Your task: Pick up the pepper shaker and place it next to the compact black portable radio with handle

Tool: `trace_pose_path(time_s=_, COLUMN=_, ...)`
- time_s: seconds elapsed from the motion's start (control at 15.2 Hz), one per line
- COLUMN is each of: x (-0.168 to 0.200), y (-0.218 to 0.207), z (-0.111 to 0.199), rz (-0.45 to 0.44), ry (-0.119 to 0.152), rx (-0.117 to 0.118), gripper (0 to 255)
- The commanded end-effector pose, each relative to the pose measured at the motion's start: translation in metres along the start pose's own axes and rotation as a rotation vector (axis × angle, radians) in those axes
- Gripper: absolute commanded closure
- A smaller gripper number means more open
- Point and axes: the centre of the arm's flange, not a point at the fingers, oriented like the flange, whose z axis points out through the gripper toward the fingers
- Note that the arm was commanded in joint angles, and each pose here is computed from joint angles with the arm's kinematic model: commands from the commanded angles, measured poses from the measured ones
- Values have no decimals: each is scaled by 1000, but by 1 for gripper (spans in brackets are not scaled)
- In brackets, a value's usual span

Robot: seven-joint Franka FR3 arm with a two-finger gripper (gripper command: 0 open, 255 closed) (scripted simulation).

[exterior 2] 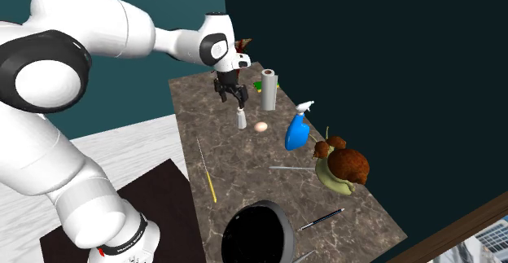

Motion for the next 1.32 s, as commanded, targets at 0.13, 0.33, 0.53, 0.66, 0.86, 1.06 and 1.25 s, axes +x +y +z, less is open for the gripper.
trace_pose_path(time_s=0.13, x=41, y=-15, z=33, rz=-1, ry=-8, rx=7, gripper=0)
trace_pose_path(time_s=0.33, x=70, y=-25, z=58, rz=-2, ry=-15, rx=11, gripper=0)
trace_pose_path(time_s=0.53, x=70, y=-25, z=69, rz=-2, ry=-15, rx=11, gripper=0)
trace_pose_path(time_s=0.66, x=70, y=-25, z=79, rz=-2, ry=-15, rx=11, gripper=0)
trace_pose_path(time_s=0.86, x=70, y=-26, z=98, rz=-2, ry=-15, rx=11, gripper=0)
trace_pose_path(time_s=1.06, x=70, y=-26, z=98, rz=-2, ry=-15, rx=11, gripper=0)
trace_pose_path(time_s=1.25, x=70, y=-26, z=98, rz=-2, ry=-15, rx=11, gripper=0)
